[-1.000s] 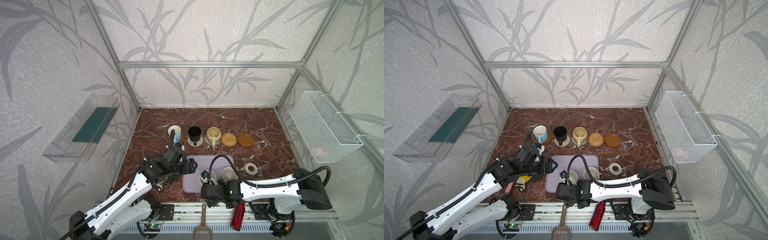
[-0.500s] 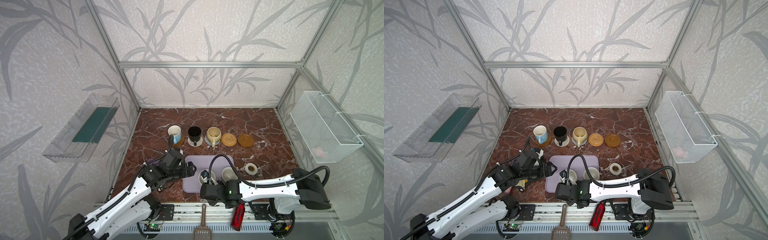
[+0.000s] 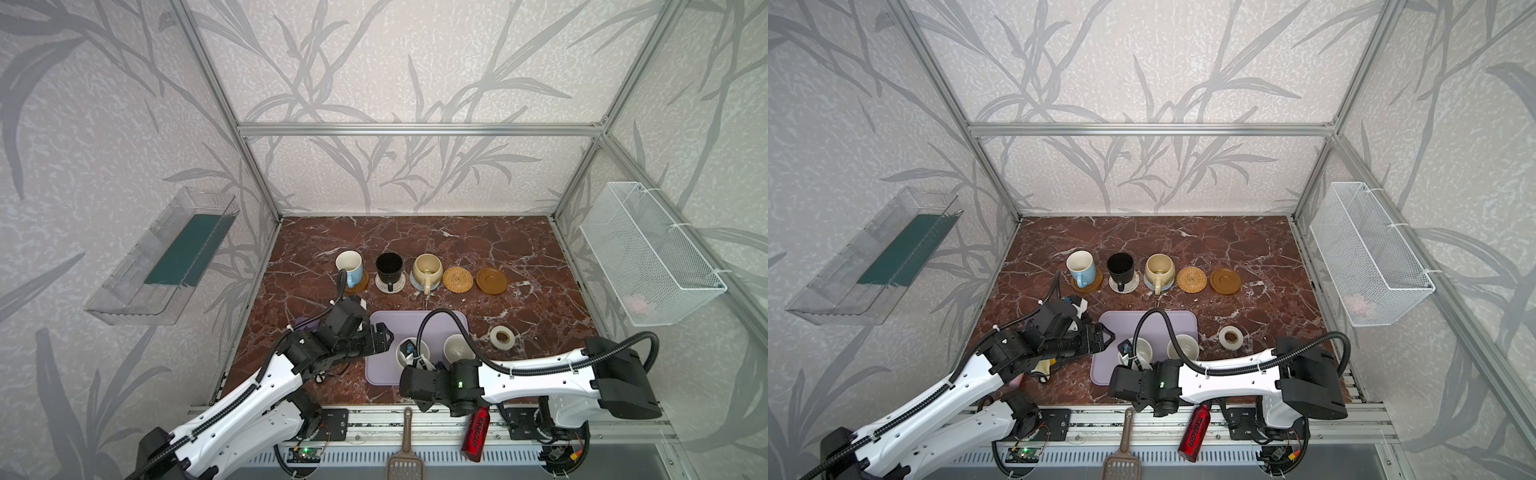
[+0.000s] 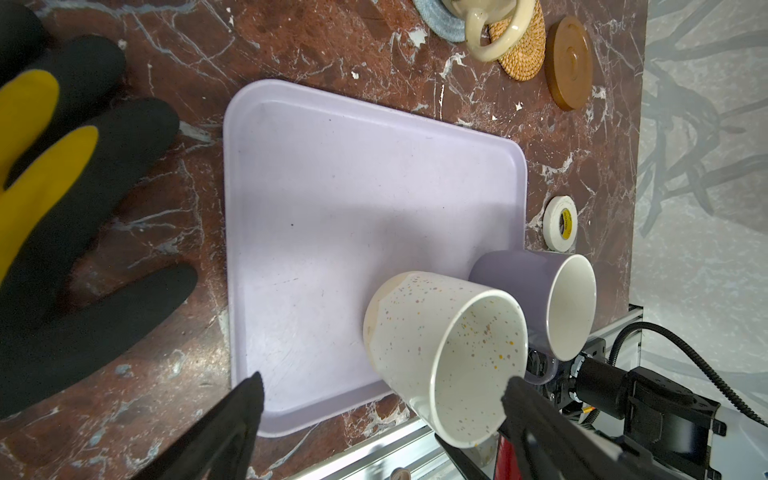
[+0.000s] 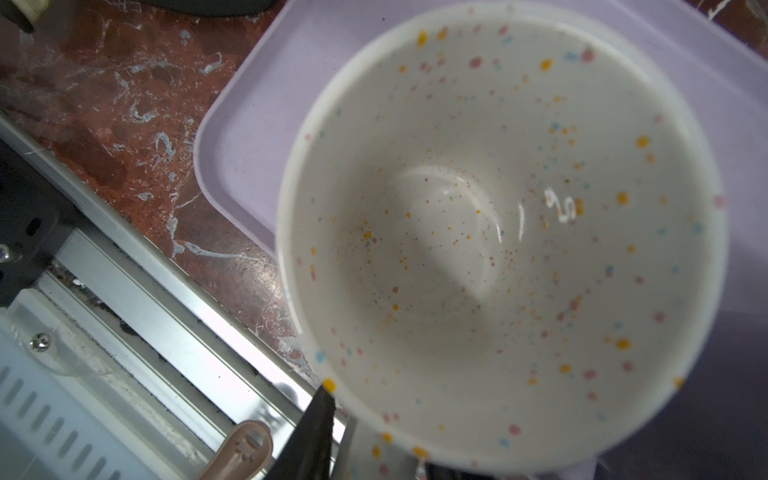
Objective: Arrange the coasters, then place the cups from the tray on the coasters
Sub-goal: 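Grasp the white speckled mug by its handle with the right gripper and lift it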
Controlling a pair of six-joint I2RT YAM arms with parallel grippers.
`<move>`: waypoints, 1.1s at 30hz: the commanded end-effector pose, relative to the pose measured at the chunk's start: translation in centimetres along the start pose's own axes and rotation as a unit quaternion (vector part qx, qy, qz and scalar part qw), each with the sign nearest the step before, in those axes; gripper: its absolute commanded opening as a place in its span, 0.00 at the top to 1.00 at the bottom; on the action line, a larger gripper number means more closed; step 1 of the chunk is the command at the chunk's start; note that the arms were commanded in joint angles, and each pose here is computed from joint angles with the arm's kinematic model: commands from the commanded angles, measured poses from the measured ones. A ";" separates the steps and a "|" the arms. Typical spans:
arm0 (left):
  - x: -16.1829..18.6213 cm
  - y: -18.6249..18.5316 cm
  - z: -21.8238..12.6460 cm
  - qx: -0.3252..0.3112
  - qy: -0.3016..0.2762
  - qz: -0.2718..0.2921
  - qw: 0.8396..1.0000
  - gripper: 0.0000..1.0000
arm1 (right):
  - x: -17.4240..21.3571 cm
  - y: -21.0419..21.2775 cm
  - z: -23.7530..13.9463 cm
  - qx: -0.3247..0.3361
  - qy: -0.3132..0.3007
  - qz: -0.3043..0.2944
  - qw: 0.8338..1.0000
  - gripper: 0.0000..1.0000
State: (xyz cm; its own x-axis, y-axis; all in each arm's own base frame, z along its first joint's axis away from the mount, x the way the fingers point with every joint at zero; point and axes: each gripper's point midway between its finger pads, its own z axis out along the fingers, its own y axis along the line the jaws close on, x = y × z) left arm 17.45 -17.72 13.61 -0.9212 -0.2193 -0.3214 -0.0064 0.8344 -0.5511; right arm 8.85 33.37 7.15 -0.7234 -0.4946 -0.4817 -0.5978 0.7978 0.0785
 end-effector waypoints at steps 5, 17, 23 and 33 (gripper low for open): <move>0.0 0.0 0.4 0.007 -0.002 -0.004 1.000 0.08 | -0.8 0.0 0.1 0.007 -0.011 0.007 1.000 0.72; -0.1 -0.2 0.4 0.012 -0.007 -0.004 1.000 0.09 | -1.4 0.4 0.0 -0.002 -0.020 0.005 1.000 0.96; -0.4 -0.5 0.6 0.015 -0.009 -0.003 1.000 0.09 | -1.8 0.4 -0.3 0.000 -0.026 0.002 1.000 1.00; -1.7 -1.6 0.5 0.041 -0.039 -0.023 0.998 0.09 | -4.7 0.3 -2.9 -0.006 -0.087 0.001 0.996 1.00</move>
State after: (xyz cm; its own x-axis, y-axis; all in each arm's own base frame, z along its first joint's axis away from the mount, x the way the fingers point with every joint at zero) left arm 18.62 -18.85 14.46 -0.9029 -0.2570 -0.3444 0.0043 0.7960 -0.6053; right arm 9.65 33.33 7.57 -0.6953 -0.5079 -0.5086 -0.6117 0.7896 0.0478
